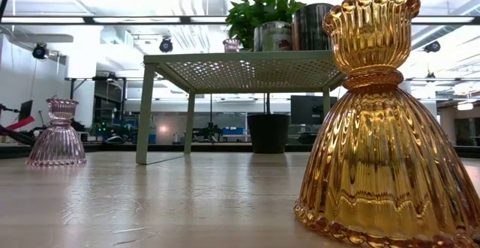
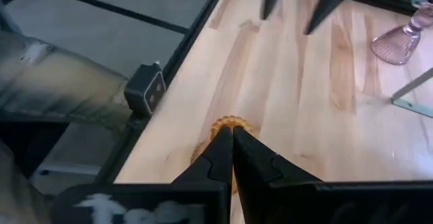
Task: Pick & Place candle stick holders
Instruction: Put the yellow candle holder on the shelf
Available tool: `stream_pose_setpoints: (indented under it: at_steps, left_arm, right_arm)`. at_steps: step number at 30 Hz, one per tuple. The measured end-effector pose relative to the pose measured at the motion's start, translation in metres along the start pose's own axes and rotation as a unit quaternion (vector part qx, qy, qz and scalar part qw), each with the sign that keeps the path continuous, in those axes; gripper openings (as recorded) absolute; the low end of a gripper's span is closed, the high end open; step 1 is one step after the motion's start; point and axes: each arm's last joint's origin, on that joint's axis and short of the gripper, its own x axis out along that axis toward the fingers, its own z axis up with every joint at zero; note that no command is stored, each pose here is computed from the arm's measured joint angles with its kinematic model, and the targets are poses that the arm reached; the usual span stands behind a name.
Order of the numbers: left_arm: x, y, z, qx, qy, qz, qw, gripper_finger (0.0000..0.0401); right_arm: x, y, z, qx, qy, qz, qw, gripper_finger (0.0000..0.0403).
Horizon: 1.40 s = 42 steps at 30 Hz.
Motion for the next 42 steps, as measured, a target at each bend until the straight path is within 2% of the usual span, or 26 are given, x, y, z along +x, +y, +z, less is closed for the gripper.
stream_pose_setpoints:
  at_steps: [5,11,15,18,22,31,35,38,42]
  left_arm:
    - [0.017,-0.002,-0.005,0.018,0.015,-0.038,0.999,0.0135]
    - [0.029,-0.007,0.003,0.064,0.012,-0.066,0.996,0.0135]
    - [0.040,0.000,0.007,0.068,0.050,-0.084,0.993,0.0135]
    - [0.049,0.005,0.016,0.066,0.052,-0.101,0.991,0.0135]
    - [0.066,0.006,0.014,0.084,0.092,-0.117,0.985,0.0135]
    - [0.093,-0.002,-0.001,0.133,0.173,-0.113,0.969,0.0135]
    - [0.097,-0.003,-0.003,0.137,0.184,-0.113,0.967,0.0135]
    - [0.098,-0.002,-0.004,0.145,0.184,-0.092,0.968,0.0134]
    - [0.096,0.000,-0.004,0.151,0.189,-0.076,0.967,0.0110]
  right_arm:
    - [-0.002,0.002,-0.007,0.004,-0.024,0.005,1.000,0.0008]
    - [-0.009,-0.007,-0.026,0.022,-0.072,-0.003,0.997,0.0008]
    - [-0.014,-0.012,-0.041,0.035,-0.098,0.004,0.995,0.0008]
    - [-0.018,-0.017,-0.052,0.043,-0.119,0.009,0.992,0.0008]
    - [-0.022,-0.022,-0.065,0.056,-0.137,0.014,0.989,0.0008]
    - [-0.036,-0.031,-0.079,0.079,-0.189,0.027,0.978,0.0008]
    - [-0.038,-0.034,-0.085,0.083,-0.195,0.026,0.977,0.0008]
    - [-0.039,-0.035,-0.086,0.085,-0.197,0.018,0.977,0.0008]
    - [-0.039,-0.035,-0.086,0.083,-0.201,0.018,0.976,0.0008]
